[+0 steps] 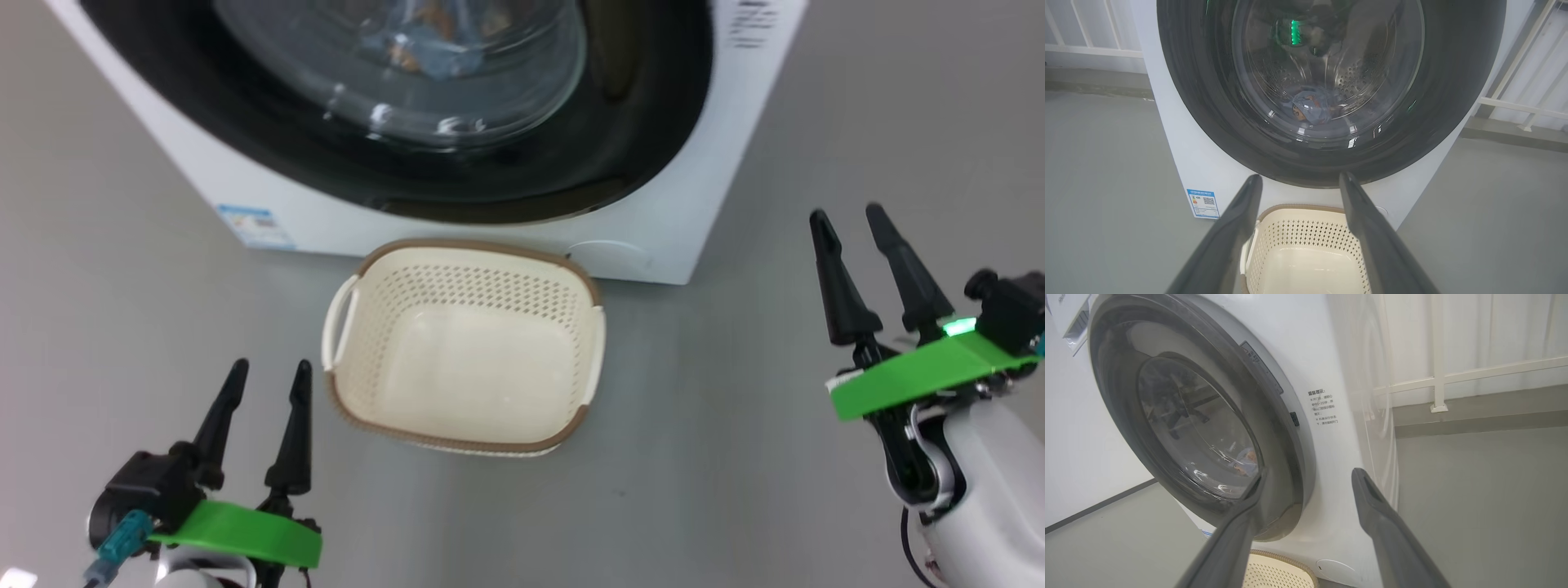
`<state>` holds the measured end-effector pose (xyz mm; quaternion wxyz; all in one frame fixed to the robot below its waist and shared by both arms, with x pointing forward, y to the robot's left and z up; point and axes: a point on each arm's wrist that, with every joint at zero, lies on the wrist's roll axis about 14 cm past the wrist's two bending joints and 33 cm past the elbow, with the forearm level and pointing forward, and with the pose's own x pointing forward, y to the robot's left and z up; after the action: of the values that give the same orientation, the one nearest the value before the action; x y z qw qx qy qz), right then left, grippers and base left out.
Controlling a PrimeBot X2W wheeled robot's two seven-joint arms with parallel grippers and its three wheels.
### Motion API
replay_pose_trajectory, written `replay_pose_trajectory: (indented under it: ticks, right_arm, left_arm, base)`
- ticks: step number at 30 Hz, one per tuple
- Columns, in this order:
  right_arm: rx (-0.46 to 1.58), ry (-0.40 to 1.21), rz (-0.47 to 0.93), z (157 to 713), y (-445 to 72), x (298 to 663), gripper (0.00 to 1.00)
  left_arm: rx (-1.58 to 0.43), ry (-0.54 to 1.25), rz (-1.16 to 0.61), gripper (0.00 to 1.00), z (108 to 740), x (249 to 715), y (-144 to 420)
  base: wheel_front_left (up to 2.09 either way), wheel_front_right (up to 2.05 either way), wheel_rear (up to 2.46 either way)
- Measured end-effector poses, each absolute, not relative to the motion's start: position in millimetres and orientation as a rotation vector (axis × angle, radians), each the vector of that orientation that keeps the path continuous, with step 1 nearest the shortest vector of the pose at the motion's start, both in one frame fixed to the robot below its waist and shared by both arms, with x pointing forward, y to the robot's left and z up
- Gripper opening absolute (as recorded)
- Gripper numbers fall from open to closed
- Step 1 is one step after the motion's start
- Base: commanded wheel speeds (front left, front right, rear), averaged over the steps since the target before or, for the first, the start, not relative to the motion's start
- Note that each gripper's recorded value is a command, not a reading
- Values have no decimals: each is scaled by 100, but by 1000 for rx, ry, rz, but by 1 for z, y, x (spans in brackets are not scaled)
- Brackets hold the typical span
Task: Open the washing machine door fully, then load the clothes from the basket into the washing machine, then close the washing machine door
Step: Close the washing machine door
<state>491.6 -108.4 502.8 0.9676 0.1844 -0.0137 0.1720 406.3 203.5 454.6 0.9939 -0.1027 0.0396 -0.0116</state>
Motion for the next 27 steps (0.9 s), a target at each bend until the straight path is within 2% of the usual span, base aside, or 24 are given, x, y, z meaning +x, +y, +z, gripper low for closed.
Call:
replay_pose_trajectory:
  ticks: [9,19,27]
  right_arm:
    - [348,-22,205,500,-163,453,100]
    - [340,-18,97,497,-201,409,100]
    - [337,-26,48,498,-218,389,100]
  left_arm:
    - [-208,77,-94,100,457,410,183]
    - [-204,81,-136,100,458,403,170]
    - [-189,79,-131,100,459,397,173]
  base:
    - [0,0,0]
    - [0,0,0]
    - [0,0,0]
